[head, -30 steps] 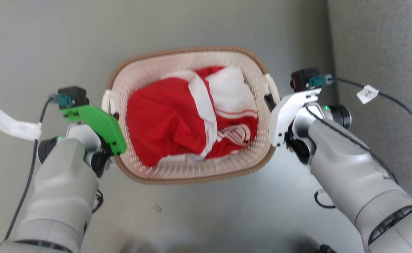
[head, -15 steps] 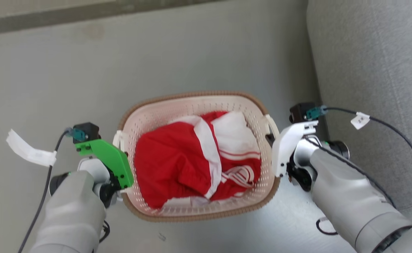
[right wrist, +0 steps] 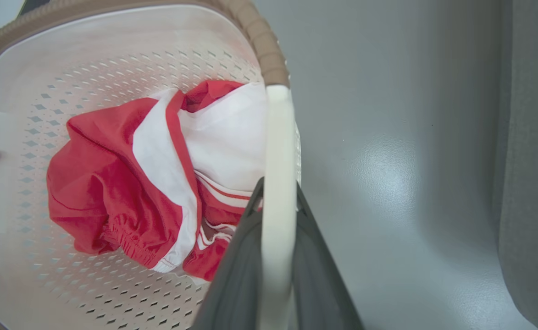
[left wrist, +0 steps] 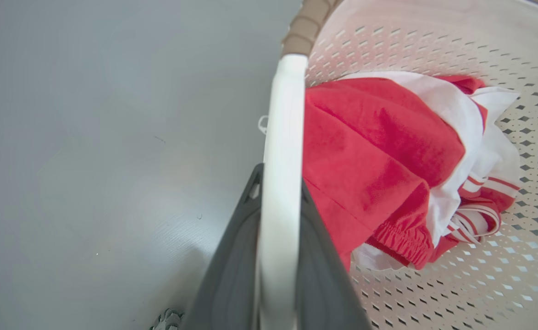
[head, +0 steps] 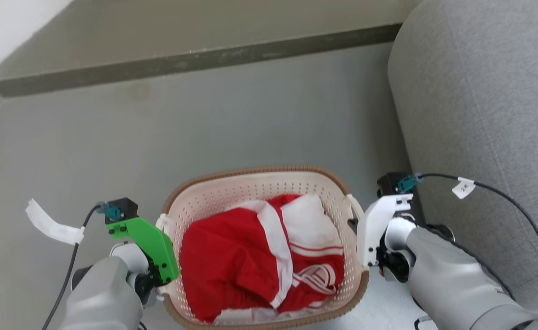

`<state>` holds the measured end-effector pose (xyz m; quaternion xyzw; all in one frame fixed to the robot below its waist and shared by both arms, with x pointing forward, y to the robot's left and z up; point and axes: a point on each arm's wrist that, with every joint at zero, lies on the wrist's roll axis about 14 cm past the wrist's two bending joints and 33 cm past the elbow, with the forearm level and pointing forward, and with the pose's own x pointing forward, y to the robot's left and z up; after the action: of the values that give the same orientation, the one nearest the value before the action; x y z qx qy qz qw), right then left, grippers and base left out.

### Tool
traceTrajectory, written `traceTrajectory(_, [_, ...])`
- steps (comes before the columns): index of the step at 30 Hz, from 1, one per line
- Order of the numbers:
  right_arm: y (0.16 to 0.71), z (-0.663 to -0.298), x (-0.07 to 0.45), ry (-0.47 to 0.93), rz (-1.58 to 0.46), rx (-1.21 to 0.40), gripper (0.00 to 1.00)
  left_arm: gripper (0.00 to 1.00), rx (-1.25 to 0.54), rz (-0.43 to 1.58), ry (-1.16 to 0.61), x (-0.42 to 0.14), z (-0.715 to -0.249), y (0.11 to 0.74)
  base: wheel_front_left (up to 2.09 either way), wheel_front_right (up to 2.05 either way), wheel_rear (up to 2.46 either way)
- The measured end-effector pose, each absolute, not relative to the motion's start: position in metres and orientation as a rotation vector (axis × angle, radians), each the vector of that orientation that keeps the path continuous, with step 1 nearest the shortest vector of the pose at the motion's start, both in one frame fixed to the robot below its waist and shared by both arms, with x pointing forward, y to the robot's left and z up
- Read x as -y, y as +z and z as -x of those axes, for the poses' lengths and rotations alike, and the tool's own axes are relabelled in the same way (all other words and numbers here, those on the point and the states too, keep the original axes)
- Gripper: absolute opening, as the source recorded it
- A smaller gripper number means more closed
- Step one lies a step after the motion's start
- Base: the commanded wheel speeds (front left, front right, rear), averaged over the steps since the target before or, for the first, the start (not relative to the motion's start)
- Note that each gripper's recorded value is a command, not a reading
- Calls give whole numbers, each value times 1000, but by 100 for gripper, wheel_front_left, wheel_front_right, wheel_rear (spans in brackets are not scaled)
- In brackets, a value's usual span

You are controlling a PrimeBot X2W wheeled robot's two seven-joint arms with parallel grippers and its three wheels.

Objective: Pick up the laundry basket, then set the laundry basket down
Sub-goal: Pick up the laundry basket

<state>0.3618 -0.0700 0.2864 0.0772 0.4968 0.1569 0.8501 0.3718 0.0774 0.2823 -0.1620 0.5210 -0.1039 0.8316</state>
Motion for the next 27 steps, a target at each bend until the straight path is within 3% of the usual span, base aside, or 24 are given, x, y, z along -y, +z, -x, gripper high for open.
traceTrajectory(27, [313, -324, 75, 325, -152, -1048, 0, 0, -1100, 328, -253, -73, -339, 313, 0, 0, 0])
